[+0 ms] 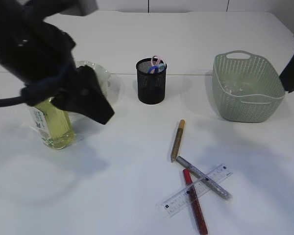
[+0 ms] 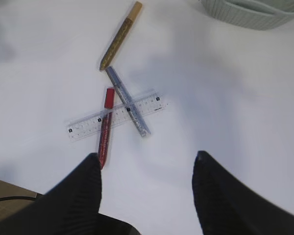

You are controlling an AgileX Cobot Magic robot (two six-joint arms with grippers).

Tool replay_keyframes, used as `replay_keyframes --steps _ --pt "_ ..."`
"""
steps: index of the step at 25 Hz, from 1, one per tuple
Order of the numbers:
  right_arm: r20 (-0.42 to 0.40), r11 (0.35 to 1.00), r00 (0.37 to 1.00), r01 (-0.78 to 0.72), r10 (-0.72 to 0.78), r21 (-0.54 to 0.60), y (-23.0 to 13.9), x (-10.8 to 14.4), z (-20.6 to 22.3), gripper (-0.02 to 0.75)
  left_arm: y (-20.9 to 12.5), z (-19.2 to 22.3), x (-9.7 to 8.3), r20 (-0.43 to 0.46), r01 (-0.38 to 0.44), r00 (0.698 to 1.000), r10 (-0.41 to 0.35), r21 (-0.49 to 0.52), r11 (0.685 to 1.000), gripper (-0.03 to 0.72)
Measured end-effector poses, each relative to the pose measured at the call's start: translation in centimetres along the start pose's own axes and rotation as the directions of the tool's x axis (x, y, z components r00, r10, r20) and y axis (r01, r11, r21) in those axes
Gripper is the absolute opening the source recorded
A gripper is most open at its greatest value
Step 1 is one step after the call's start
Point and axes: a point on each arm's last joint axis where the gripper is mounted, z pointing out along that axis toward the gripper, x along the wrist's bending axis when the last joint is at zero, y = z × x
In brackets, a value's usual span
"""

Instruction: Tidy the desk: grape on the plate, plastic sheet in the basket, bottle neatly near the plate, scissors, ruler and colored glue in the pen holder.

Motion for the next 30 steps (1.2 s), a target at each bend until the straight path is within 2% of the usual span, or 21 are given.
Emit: replay_keyframes --steps 8,13,18,22,30 --pt "0.035 0.998 0.999 0.013 -0.011 -0.054 -0.7 -0.5 -1.6 0.467 4.7 7.5 -2.8 0.058 -0.114 0.993 0.107 0.127 0.985 0.400" --pt "0.048 0.998 0.999 0.017 -0.014 -0.059 -0.7 -0.6 -1.8 0.467 5.4 12.4 -4.5 0.100 -0.164 0.984 0.145 0.224 0.961 0.468" --pt "0.050 0.998 0.999 0.018 -0.015 -0.059 -0.7 -0.6 -1.8 0.467 5.5 15.8 -4.7 0.105 -0.151 0.987 0.124 0.311 0.938 0.488" --pt "0.050 0.998 0.999 0.016 -0.013 -0.059 -0.7 -0.6 -1.8 0.467 5.4 18.3 -4.6 0.073 -0.144 0.989 0.125 0.377 0.915 0.491" --pt "0.054 0.998 0.998 0.017 -0.014 -0.059 -0.7 -0.6 -1.8 0.467 4.8 21.2 -5.1 0.070 -0.152 0.988 0.135 0.428 0.891 0.492"
